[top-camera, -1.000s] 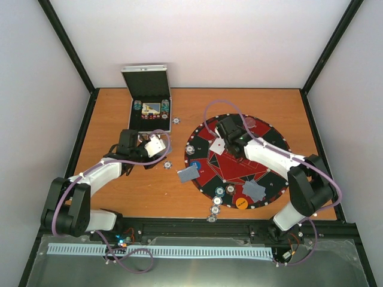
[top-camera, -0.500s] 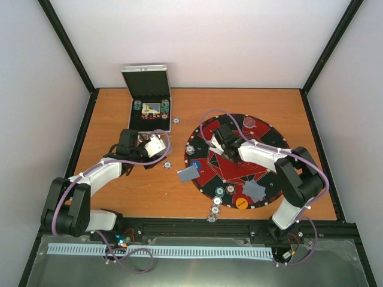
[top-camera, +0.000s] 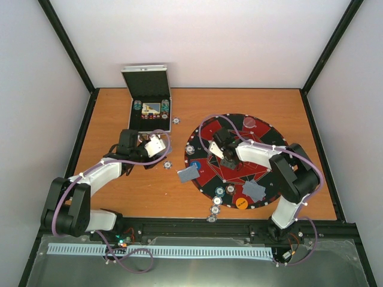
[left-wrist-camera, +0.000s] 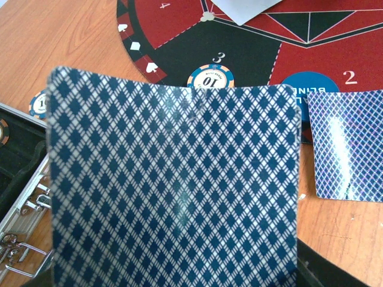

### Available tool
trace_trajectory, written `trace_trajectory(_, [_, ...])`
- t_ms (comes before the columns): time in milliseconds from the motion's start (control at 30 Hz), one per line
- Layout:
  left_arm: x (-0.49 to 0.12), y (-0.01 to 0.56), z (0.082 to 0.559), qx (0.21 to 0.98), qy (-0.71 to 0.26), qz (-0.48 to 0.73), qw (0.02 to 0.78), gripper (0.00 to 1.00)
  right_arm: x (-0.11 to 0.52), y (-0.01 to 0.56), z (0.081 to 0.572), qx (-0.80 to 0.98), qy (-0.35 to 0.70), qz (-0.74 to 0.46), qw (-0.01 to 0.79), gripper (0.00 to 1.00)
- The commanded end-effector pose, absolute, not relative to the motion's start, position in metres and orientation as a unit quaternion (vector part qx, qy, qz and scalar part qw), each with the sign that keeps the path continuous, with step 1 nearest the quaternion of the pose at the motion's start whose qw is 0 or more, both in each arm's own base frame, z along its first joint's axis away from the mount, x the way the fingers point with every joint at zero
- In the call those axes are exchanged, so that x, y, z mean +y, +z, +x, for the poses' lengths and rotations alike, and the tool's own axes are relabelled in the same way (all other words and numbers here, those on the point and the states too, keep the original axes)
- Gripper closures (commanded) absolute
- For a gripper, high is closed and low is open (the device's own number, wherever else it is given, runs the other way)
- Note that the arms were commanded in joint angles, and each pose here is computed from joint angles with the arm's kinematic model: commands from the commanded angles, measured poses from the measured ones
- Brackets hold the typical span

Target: Distribute texas hold em gaming equipment

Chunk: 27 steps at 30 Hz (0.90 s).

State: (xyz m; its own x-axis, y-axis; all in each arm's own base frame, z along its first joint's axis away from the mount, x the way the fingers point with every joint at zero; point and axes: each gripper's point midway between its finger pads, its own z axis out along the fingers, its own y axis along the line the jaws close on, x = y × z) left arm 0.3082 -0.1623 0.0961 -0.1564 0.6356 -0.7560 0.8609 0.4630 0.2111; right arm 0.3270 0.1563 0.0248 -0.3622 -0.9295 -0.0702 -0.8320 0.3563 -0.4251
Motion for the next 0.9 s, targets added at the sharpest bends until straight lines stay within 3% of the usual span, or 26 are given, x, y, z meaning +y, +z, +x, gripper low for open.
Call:
trace_trajectory(0, [-0.168, 0.108, 0.312, 0.73, -0.14, 0.507, 0.437, 0.46, 0.162, 0.021, 0.326, 0.811, -0.146, -0.547, 0.144, 0.97])
trace_trajectory(867, [-0.168, 0.109, 0.315, 0.729, -0.137, 0.509, 0.437, 0.46, 0.17, 0.015, 0.331, 0.811, -0.136, -0.552, 0.136, 0.97])
